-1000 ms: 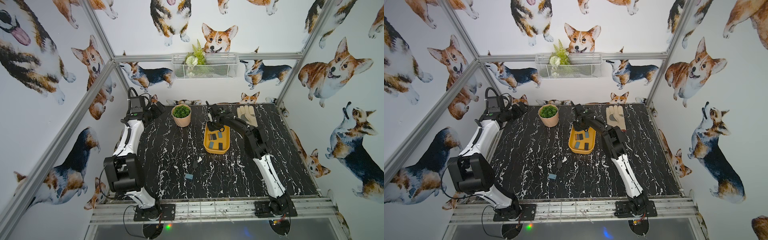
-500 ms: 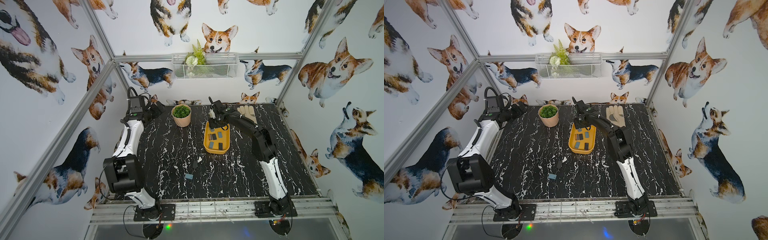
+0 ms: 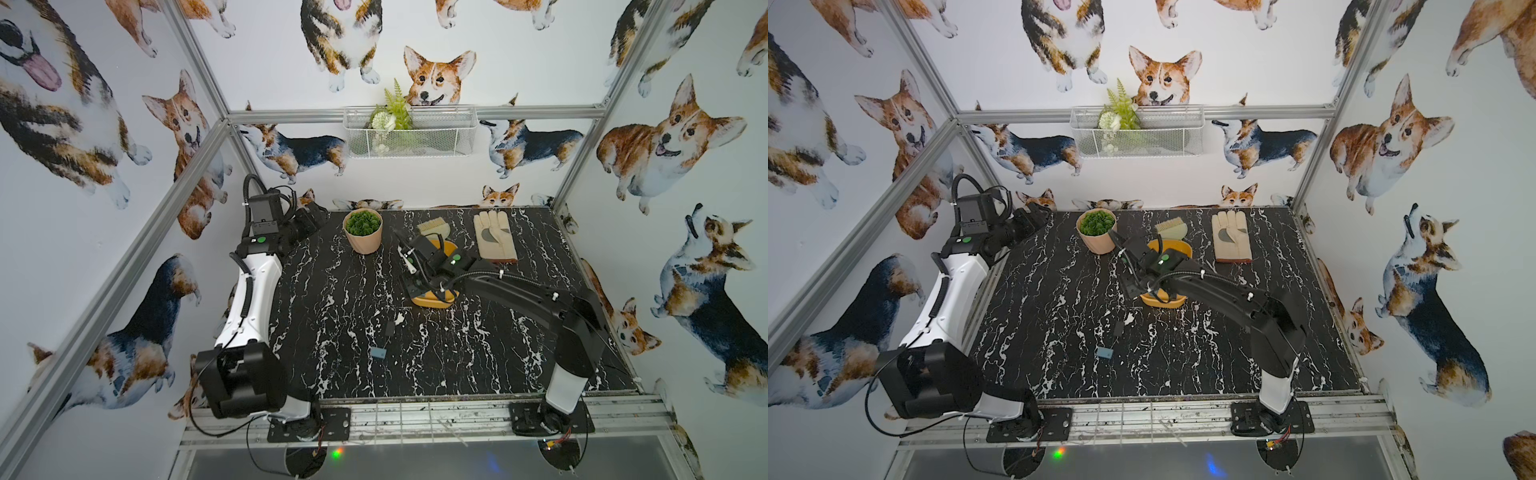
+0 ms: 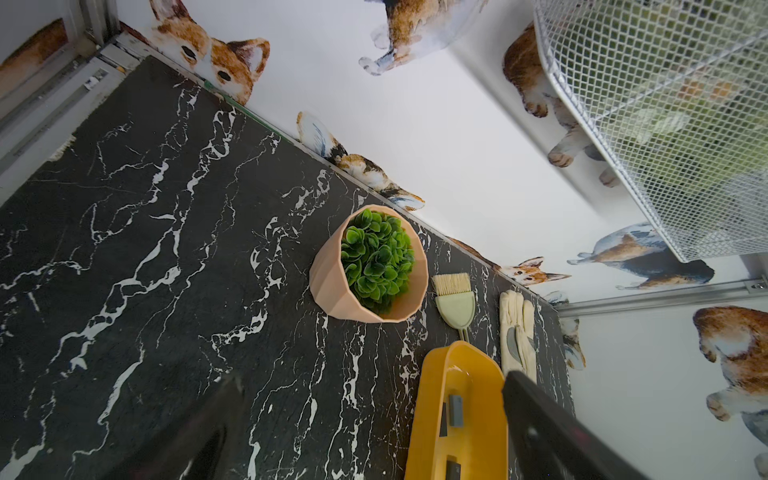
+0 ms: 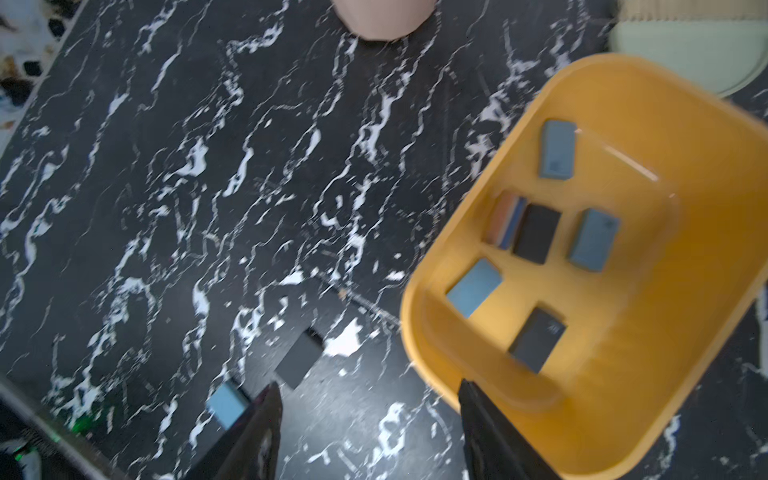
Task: Put the eraser in the storage box
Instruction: Pick up the eraser from the center of the board.
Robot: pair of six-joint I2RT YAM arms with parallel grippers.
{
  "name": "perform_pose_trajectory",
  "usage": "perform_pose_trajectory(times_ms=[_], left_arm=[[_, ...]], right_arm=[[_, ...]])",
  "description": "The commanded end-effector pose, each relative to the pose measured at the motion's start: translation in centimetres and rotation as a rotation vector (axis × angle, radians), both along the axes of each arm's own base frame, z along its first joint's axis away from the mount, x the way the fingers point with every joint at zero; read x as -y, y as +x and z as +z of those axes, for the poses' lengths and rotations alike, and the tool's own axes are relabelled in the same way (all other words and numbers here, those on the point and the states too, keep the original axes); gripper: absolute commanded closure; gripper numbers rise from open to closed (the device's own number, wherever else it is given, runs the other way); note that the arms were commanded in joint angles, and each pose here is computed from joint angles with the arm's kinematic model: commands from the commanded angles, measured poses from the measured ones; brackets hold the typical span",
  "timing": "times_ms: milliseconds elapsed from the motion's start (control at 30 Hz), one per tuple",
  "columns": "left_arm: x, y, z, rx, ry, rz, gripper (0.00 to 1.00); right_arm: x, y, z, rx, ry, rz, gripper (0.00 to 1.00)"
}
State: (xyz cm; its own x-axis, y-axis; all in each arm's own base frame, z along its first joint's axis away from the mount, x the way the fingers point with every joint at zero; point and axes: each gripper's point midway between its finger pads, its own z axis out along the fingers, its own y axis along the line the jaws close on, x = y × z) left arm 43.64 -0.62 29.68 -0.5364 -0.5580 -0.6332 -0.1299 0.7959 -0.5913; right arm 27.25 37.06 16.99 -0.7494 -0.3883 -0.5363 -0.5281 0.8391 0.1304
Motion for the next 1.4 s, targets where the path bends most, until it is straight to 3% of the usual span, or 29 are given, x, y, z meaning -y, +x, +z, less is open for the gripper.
perform_pose_trajectory(times_ms=[0,167,267,500,1367], left_arm=[[-0.7,-1.3,0.1,0.014,0.019,0.022,0.0],[-1.2,-3.0,-0.2,0.028,-0.006,0.02,0.0],[-1.5,-3.6,-0.3,0.038,-0.006,0.007,0.0],[-3.4,-4.4,-0.1,0.086,-0.123,0.01,0.0],[-3.7,-4.3,-0.4,0.105,-0.157,-0.007,0.0]], right_arm=[[0.6,-3.1,-1.6,-0.084,-0.032,-0.081,0.31],[-0.6,-6.6,-5.1,-0.188,-0.081,-0.097,0.31],[-1.4,-7.1,-7.1,-0.247,-0.096,-0.119,0.31],[-3.3,-7.3,-10.0,-0.325,-0.126,-0.118,0.31],[-4.5,-6.6,-14.0,-0.368,-0.224,-0.126,0.32]])
